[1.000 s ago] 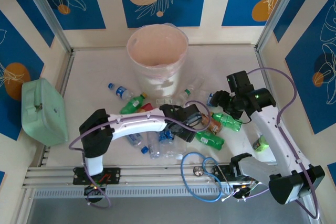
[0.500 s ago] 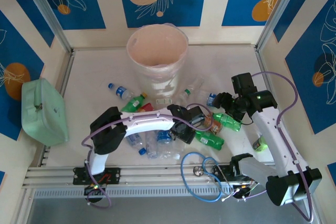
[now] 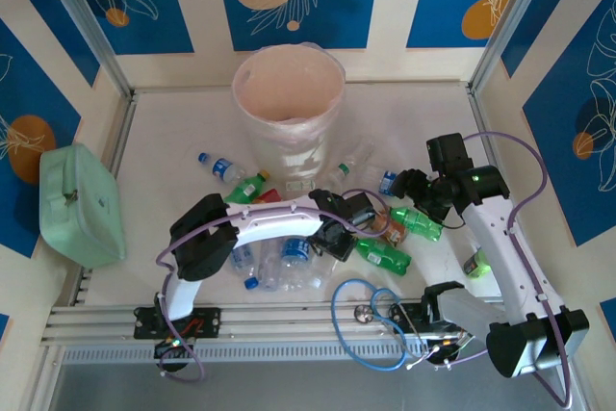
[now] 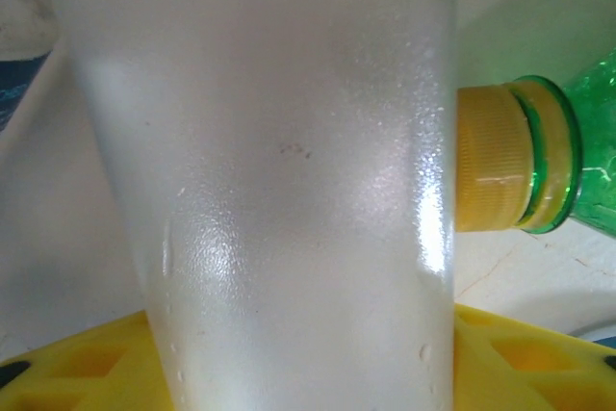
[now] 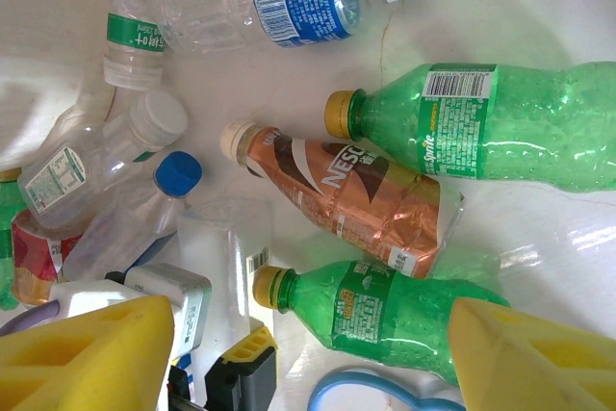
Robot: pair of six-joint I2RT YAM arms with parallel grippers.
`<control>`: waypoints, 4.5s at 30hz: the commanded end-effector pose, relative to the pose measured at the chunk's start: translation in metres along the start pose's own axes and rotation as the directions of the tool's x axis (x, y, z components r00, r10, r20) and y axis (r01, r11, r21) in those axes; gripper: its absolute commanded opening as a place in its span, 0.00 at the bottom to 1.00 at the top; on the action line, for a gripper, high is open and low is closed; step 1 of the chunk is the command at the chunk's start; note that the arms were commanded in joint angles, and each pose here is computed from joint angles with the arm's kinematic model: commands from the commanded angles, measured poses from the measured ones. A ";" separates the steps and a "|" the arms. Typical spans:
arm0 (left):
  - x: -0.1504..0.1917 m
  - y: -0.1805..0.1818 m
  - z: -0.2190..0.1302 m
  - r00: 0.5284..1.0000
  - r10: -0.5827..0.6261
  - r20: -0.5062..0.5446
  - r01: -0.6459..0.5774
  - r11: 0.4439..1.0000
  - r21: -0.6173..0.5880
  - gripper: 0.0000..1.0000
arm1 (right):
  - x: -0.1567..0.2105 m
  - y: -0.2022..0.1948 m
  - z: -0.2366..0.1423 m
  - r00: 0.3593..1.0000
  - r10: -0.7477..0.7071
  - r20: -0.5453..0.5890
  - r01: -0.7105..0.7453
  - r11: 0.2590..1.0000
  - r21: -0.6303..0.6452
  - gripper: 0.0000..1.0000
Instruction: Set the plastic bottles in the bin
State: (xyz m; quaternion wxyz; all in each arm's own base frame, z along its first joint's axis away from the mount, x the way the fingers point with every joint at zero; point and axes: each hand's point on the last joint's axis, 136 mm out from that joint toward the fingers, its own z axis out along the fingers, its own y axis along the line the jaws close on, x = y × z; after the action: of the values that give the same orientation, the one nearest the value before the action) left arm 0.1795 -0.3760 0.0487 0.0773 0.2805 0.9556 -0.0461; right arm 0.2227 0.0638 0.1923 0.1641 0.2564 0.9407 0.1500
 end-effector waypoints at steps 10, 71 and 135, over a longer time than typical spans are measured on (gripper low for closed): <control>-0.021 -0.001 -0.075 0.987 -0.054 0.150 0.046 0.997 0.057 0.60 | 0.001 0.001 -0.016 0.999 -0.011 0.040 0.012 0.999 -0.040 0.76; -0.228 0.247 -0.302 0.530 -0.420 0.737 0.401 0.890 0.219 0.80 | 0.016 0.022 -0.019 0.997 -0.047 0.066 0.054 0.991 -0.122 0.73; 0.124 0.197 -0.029 0.678 -0.734 0.039 0.734 0.674 -0.084 0.84 | 0.027 0.038 -0.018 0.986 -0.138 0.090 0.149 0.981 -0.128 0.77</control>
State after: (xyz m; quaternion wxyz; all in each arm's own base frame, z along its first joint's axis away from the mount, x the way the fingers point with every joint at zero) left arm 0.1845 -0.1387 0.0545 0.0784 -0.1331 0.9876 -0.0277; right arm 0.2138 0.1092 0.2165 0.2287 0.1745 0.9377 0.1952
